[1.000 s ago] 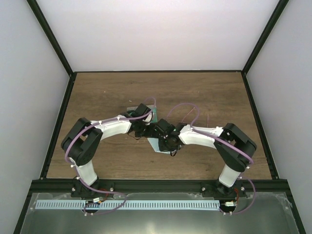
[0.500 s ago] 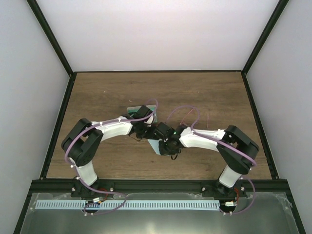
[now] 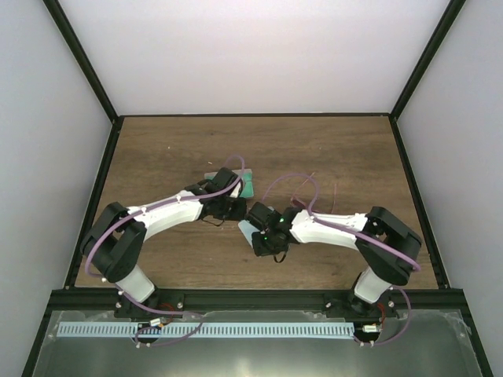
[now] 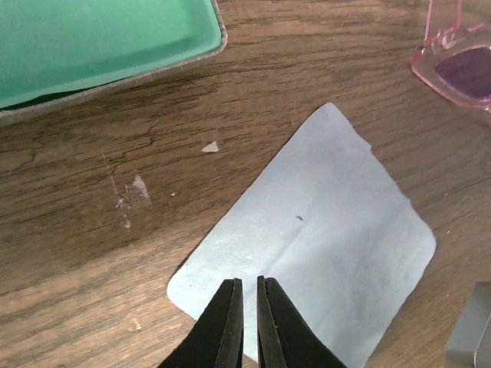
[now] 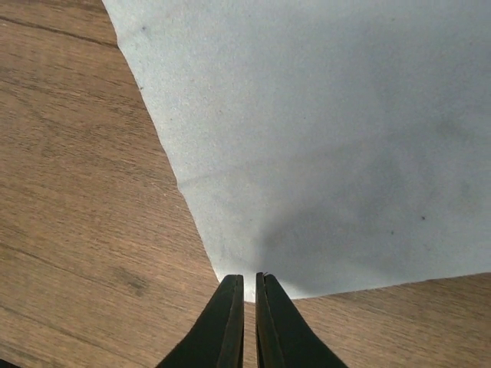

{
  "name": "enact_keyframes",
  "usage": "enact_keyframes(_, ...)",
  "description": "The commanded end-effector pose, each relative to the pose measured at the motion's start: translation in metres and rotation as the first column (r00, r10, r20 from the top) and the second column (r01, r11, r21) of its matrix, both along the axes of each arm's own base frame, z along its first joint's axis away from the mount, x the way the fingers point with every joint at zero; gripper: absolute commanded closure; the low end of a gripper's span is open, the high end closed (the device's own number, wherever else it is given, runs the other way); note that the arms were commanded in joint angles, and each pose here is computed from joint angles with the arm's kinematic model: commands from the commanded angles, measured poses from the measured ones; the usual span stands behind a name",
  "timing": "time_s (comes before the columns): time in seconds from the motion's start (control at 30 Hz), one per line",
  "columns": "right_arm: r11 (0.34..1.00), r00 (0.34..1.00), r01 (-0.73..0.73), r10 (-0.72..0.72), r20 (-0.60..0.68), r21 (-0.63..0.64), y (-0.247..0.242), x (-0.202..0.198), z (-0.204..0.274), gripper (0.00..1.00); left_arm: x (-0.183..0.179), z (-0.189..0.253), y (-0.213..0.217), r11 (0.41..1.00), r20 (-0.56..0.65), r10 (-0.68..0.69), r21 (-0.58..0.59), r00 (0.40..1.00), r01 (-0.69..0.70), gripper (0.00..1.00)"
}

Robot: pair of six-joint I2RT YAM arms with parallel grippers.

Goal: Organize the sunglasses
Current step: Adjust the glasses cleaning cloth at the center of the board.

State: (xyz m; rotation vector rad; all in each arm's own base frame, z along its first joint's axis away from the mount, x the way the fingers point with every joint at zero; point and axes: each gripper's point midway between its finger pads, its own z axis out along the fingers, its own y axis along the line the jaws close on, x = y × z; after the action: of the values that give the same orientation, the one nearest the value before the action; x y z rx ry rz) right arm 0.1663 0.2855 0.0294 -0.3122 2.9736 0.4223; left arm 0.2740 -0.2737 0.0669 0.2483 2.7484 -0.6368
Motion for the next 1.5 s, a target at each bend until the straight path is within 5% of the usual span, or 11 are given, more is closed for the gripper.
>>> enact_keyframes(0.0, 0.999, 0.997, 0.028, -0.030, 0.069, 0.025, -0.004, 0.010, 0.021, 0.94, 0.003, 0.010, -0.013, 0.998, 0.012, -0.024, -0.055, 1.000, 0.025, 0.96)
enact_keyframes(0.2, 0.991, 0.982, 0.122, -0.127, 0.139, 0.045, -0.033, 0.051, 0.044, 0.92, -0.003, 0.010, -0.006, 0.998, 0.008, 0.001, -0.064, 1.000, -0.001, 0.92)
enact_keyframes(0.47, 0.990, 0.983, 0.131, -0.123, 0.138, -0.048, -0.065, 0.073, 0.018, 0.92, -0.015, 0.015, 0.002, 0.997, -0.002, 0.013, -0.077, 1.000, -0.013, 0.19)
enact_keyframes(0.6, 0.990, 0.987, 0.132, -0.126, 0.102, -0.048, -0.068, 0.063, 0.000, 0.92, -0.019, 0.012, 0.005, 0.997, -0.015, 0.013, -0.071, 1.000, -0.014, 0.03)
enact_keyframes(1.23, 0.986, 0.987, 0.103, -0.118, -0.109, -0.131, -0.085, -0.045, -0.041, 0.92, -0.024, 0.007, 0.009, 0.997, -0.012, 0.018, -0.081, 1.000, -0.019, 0.00)
enact_keyframes(1.47, 0.988, 0.995, 0.093, -0.095, -0.015, -0.124, -0.072, -0.033, -0.010, 0.91, -0.024, 0.000, 0.011, 0.998, -0.017, 0.019, -0.055, 1.000, -0.020, 0.00)
